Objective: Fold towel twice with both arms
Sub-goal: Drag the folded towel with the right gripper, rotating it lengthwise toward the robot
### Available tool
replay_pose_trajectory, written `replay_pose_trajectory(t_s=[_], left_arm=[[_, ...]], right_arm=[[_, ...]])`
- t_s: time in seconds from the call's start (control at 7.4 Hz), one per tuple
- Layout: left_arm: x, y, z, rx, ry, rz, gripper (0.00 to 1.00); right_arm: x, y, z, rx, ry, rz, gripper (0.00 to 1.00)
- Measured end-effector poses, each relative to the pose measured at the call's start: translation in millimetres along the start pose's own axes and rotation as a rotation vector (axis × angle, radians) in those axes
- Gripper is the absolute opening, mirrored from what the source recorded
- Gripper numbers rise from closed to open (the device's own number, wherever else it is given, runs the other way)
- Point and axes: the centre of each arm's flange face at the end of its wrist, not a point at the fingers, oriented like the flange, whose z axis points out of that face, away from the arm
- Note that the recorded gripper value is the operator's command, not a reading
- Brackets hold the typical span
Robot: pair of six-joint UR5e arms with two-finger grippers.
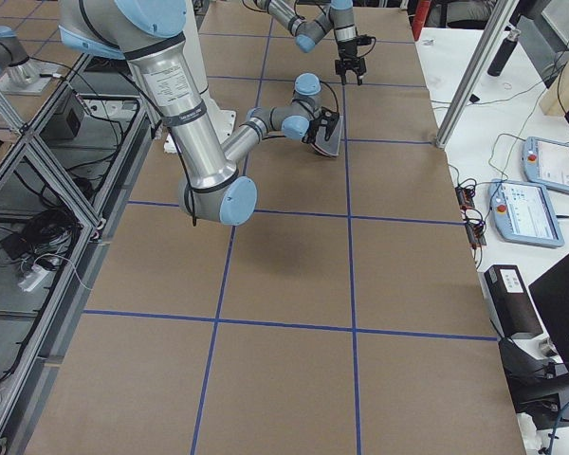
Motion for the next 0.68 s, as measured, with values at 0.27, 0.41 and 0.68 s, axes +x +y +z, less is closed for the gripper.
replay_pose_trajectory(t_s=[0.27, 0.41, 0.68], left_arm=[[-3, -2, 1, 0.001, -0.003, -0.001, 1.00], [-4, -3, 0, 0.003, -0.005, 0.008, 1.00], [-14, -8, 0, 0.006, -0.013, 0.039, 1.00]], right_arm=[[1, 54, -15, -0.085, -0.032, 0.033, 0.00], [-4, 89, -15, -0.136, -0.043, 0.048, 0.00], [-24, 151, -11, -0.222, -0.060, 0.044, 0.00]])
